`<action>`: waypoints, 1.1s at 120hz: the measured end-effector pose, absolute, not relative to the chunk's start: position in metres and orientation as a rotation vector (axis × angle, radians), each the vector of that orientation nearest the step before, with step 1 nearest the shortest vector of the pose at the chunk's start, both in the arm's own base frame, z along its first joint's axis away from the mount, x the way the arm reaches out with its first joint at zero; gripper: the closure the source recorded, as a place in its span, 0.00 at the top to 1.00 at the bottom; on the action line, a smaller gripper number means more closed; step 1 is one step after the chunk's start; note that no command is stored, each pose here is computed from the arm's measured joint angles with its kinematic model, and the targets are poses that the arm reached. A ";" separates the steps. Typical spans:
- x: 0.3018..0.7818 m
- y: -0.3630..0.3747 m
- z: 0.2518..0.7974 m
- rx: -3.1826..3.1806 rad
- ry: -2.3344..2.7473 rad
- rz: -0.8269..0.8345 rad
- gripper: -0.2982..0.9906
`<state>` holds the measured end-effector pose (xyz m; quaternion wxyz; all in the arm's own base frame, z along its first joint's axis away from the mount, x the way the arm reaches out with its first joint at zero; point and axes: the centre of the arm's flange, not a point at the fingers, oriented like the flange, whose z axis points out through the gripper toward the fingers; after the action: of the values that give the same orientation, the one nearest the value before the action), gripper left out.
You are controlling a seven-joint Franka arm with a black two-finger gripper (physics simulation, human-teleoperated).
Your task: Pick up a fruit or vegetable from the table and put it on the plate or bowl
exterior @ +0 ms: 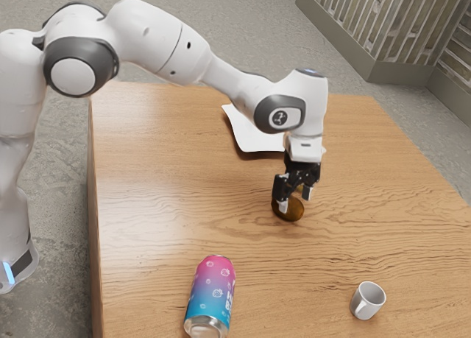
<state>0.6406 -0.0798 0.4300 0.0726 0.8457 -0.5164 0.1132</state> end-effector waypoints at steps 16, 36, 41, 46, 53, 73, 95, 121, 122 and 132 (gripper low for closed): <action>0.643 -0.080 0.412 2.533 -1.537 0.328 0.75; 0.646 -0.079 0.412 2.525 -1.498 0.380 0.63; 0.647 -0.077 0.412 2.524 -1.477 0.398 0.56; 0.648 -0.075 0.412 2.522 -1.460 0.411 0.51; 0.649 -0.075 0.412 2.522 -1.443 0.427 0.44; 0.642 -0.077 0.462 2.533 -1.453 0.551 0.42; 0.620 0.038 0.544 2.687 -1.257 0.763 0.44; 0.608 0.154 0.531 2.852 -1.002 0.745 0.44; 0.608 0.156 0.530 2.854 -0.998 0.743 0.44; 0.607 0.174 0.520 2.884 -0.956 0.719 0.45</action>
<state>0.6072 0.1744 0.5203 0.0097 0.9236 -0.3062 0.2303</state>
